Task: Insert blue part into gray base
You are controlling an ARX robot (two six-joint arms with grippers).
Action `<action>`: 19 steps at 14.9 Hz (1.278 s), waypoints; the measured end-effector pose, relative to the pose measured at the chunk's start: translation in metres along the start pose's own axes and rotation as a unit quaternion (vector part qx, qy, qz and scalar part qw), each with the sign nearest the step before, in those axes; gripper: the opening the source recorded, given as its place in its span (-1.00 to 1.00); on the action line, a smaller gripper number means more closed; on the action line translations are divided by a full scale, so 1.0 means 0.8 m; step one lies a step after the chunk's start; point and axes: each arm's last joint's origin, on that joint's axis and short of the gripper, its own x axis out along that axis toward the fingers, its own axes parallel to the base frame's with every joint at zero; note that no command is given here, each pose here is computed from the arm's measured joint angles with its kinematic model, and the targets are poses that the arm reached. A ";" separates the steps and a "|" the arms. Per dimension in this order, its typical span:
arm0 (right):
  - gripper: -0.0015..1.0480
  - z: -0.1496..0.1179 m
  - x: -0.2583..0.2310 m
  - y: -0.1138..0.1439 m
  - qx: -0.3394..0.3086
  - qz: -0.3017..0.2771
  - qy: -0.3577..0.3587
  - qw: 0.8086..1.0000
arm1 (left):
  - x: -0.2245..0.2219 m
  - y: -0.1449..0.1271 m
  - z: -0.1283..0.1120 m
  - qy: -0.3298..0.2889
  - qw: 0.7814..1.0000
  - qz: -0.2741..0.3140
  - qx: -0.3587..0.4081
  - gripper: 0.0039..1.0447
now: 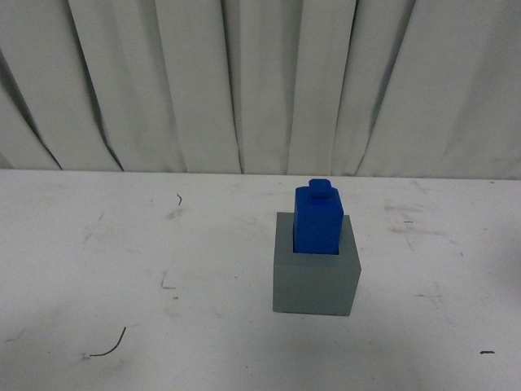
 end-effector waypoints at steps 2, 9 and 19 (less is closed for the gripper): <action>-0.63 -0.009 -0.036 0.000 0.002 0.000 -0.020 1.000 | 0.000 0.000 0.000 0.000 1.000 0.000 0.000 0.88; -0.96 -0.054 -0.076 0.001 0.004 -0.001 -0.018 1.000 | 0.000 0.000 0.000 0.000 1.000 0.000 0.000 0.88; -0.96 -0.080 -0.105 0.002 0.004 -0.001 -0.027 1.000 | 0.000 0.000 0.000 0.000 1.000 0.000 0.000 0.88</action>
